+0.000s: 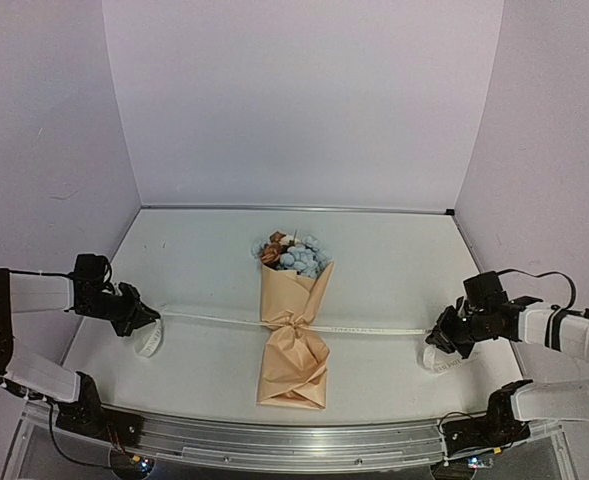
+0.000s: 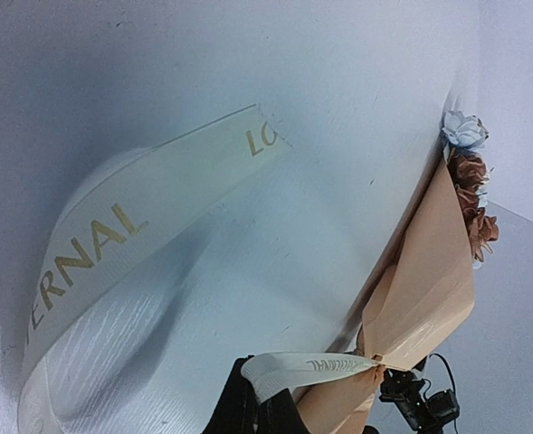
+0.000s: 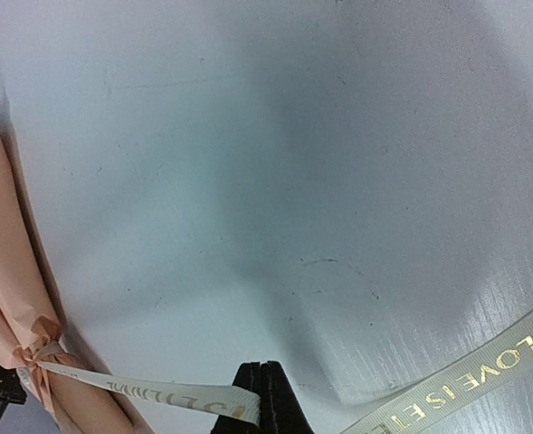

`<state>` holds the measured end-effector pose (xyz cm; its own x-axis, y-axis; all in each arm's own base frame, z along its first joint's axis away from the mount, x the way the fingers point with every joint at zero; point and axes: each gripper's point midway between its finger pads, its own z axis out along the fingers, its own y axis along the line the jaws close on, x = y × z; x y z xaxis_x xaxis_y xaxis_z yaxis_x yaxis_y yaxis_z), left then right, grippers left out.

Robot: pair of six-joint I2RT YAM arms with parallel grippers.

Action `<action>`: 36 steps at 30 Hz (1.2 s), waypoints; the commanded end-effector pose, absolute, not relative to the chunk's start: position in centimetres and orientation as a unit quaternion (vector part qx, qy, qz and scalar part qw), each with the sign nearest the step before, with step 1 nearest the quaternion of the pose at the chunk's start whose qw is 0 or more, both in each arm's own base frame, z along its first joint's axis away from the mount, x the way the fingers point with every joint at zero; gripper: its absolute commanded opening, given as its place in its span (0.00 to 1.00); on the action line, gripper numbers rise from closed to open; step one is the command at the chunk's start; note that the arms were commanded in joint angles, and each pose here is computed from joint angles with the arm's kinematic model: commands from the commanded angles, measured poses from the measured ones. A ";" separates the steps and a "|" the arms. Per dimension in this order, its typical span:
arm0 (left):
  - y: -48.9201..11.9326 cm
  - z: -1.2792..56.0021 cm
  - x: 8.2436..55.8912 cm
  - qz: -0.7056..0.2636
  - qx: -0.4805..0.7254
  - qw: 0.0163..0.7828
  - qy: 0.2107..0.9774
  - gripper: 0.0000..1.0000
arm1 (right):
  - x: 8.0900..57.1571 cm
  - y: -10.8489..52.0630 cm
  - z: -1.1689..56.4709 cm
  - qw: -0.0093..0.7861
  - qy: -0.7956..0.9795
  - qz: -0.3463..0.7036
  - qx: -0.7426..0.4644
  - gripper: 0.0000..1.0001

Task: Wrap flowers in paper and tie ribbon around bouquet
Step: Tie the ribbon around the folded bouquet.

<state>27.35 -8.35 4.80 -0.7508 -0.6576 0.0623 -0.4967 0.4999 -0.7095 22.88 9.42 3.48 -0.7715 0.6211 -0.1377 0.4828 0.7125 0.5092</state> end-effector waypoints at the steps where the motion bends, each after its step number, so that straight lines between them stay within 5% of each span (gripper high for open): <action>1: 1.4 5.8 31.4 -0.233 -0.430 0.249 0.836 0.00 | 19.3 0.7 0.5 0.146 0.888 0.047 0.433 0.00; 36: 4.7 6.9 30.9 -0.194 -0.415 0.278 0.844 0.00 | 16.4 -1.4 2.4 0.074 0.887 0.025 0.455 0.00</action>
<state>24.86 -7.32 4.65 -0.7729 -0.6216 0.1271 -0.5153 0.4982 -0.6973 18.41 7.98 3.94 -0.7363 0.6640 0.1303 0.6305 0.6035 0.4881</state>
